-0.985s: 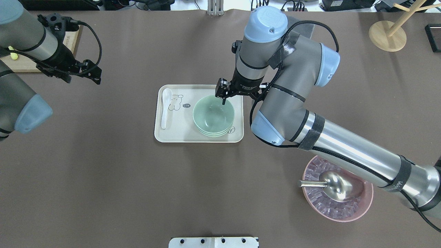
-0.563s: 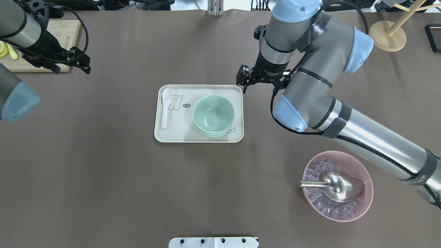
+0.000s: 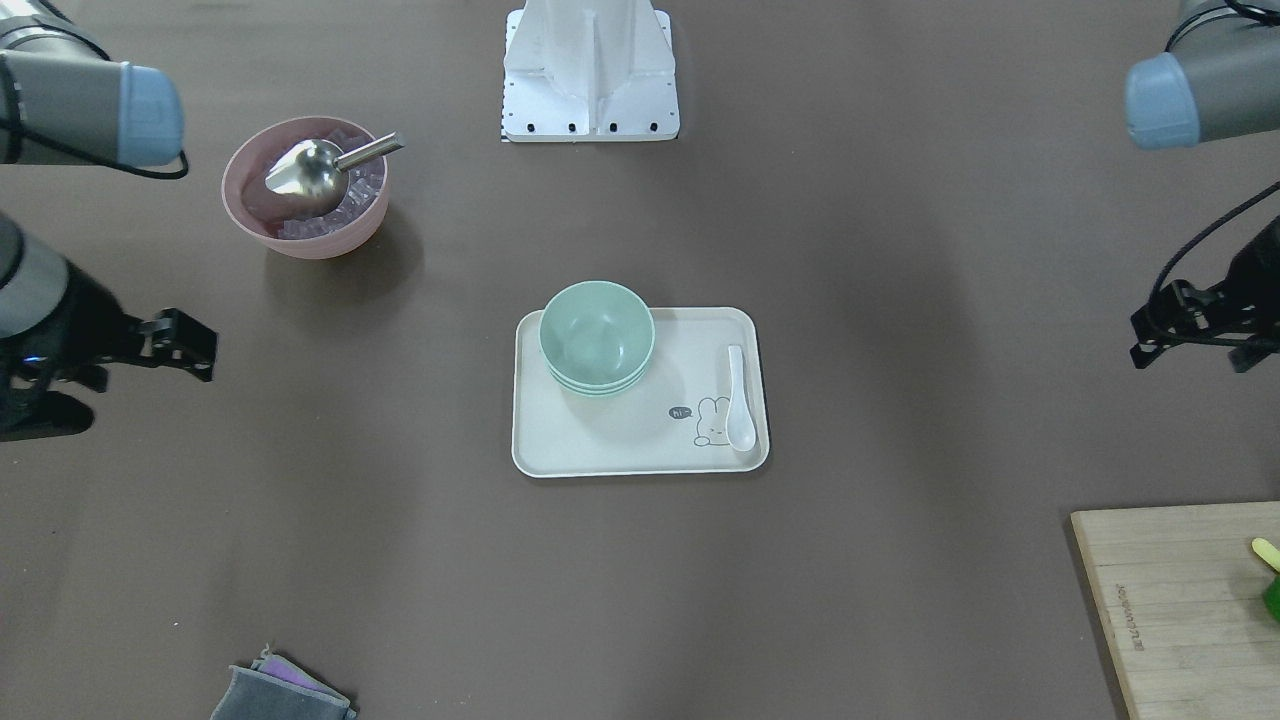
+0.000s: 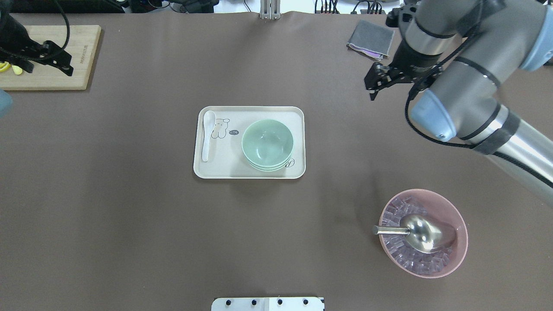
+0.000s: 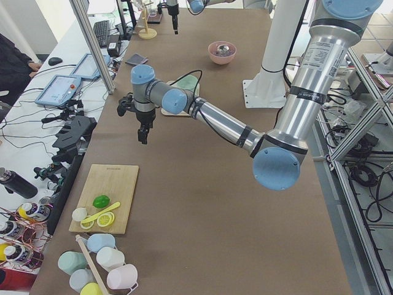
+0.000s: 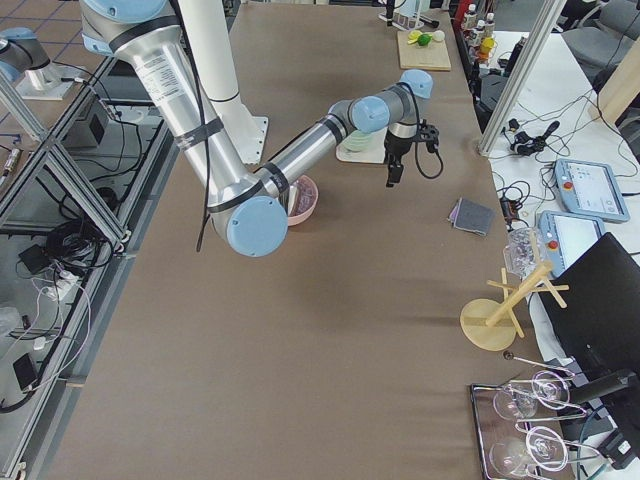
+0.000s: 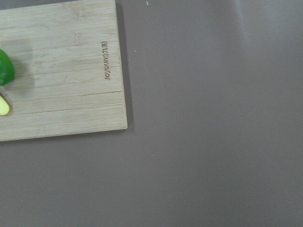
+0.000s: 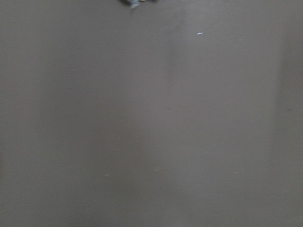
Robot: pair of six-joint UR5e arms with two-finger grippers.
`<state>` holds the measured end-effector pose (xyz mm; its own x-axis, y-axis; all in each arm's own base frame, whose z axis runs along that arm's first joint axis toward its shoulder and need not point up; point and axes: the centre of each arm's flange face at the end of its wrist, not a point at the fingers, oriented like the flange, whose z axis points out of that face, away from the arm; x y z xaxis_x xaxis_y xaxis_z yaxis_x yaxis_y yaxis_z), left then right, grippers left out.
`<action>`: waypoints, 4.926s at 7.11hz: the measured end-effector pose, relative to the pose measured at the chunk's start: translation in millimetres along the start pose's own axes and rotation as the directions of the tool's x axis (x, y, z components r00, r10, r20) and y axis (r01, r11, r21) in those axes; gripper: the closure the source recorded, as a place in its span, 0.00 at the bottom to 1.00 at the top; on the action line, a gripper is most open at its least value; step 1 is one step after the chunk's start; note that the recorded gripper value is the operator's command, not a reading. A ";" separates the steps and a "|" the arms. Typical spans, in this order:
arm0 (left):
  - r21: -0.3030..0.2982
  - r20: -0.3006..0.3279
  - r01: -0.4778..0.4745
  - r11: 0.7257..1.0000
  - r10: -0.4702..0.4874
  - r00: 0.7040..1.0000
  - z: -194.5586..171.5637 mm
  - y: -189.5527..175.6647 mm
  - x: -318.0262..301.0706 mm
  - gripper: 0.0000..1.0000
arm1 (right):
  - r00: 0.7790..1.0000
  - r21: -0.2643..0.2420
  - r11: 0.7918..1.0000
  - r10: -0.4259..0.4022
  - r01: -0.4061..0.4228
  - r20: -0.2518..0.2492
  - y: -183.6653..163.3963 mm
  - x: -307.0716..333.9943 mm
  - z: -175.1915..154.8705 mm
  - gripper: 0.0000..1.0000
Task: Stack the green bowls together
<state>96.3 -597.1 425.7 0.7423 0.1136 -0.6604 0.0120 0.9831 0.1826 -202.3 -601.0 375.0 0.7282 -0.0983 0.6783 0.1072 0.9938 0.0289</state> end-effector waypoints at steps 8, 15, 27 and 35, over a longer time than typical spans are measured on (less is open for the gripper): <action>-0.080 -0.046 0.012 0.997 -0.015 0.999 39.3 62.8 -211.7 0.02 | 0.996 0.013 0.997 0.073 -0.074 0.042 62.0 363.0 39.7 0.00; -0.060 -0.021 0.096 0.994 -0.098 0.995 46.5 110.7 -266.3 0.02 | 0.988 0.003 0.989 0.149 -0.149 0.042 116.3 402.4 50.2 0.00; -0.049 -0.018 0.123 0.991 -0.124 0.992 40.8 100.4 -259.9 0.02 | 0.980 -0.006 0.980 0.198 -0.198 0.001 139.4 381.3 9.8 0.00; -0.050 -0.019 0.125 0.991 -0.126 0.992 41.2 99.1 -259.8 0.02 | 0.981 -0.001 0.981 0.194 -0.194 0.006 138.2 379.4 8.1 0.00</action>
<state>-67.8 -535.1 645.4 0.7219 -0.0083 -0.6920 0.0707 0.9956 0.0618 83.3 -500.5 642.4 0.7309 0.0966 0.6756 -0.0356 0.9940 -0.1036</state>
